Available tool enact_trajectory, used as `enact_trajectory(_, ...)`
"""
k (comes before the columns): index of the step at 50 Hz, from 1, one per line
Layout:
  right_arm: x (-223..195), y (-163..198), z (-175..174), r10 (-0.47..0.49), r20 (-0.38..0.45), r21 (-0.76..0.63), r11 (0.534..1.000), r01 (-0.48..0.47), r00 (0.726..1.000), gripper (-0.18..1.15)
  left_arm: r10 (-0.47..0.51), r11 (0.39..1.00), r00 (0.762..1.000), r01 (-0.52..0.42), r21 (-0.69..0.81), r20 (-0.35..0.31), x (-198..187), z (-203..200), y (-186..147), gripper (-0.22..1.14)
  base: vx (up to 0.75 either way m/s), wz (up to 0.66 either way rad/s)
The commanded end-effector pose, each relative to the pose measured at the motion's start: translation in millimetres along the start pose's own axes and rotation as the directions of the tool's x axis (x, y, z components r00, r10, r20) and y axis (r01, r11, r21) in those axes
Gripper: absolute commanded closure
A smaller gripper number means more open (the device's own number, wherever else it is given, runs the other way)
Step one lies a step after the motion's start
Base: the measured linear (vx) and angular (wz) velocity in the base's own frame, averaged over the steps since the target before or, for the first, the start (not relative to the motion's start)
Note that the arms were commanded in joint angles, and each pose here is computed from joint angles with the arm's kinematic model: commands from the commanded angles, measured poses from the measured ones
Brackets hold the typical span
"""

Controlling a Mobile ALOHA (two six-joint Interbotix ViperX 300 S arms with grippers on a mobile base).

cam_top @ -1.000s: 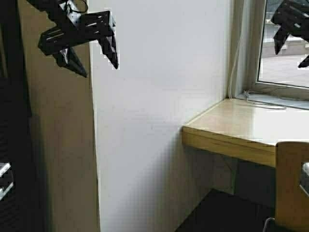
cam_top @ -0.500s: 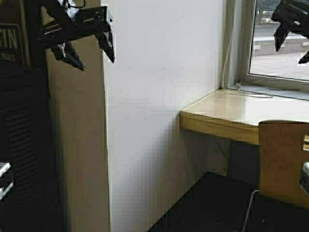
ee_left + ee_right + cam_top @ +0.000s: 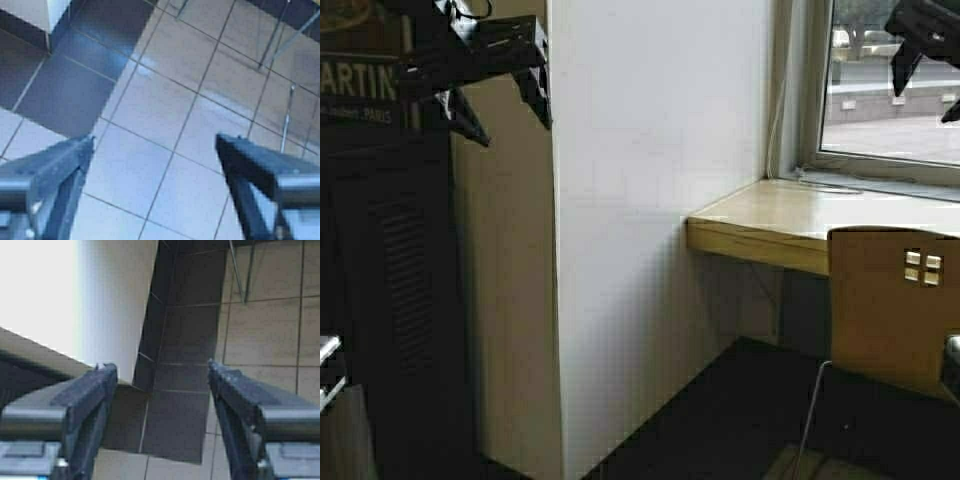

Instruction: Push the chairs under the table

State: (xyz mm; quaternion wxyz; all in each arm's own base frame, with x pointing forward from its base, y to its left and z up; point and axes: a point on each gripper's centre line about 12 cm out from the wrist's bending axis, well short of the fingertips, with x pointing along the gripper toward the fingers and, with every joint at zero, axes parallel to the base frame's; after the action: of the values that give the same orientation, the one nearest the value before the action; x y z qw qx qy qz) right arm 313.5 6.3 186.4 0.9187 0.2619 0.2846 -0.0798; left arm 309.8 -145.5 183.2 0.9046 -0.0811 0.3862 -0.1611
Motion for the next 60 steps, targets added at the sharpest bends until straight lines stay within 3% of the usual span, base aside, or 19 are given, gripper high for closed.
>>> enact_trajectory(1,-1.6,3.4,16.4,0.008,0.037,0.022,1.0,-0.009,0.999,0.06,-0.009,1.0,0.999,0.009,0.007,0.035,-0.4,13.7,-4.2,-0.1,-0.38,0.0)
enact_trajectory(28,11.5,0.4,9.2,-0.016,-0.054,0.032,0.999,0.017,0.998,0.06,0.005,1.0,1.0,-0.005,0.002,0.001,9.6,6.2,0.0,-0.1,-0.35,-0.11)
enact_trajectory(60,5.2,-4.3,22.9,-0.021,-0.015,0.055,0.998,0.022,1.0,0.06,0.018,1.0,0.999,-0.019,-0.011,-0.033,16.7,-1.1,4.9,-0.1,-0.29,-0.33)
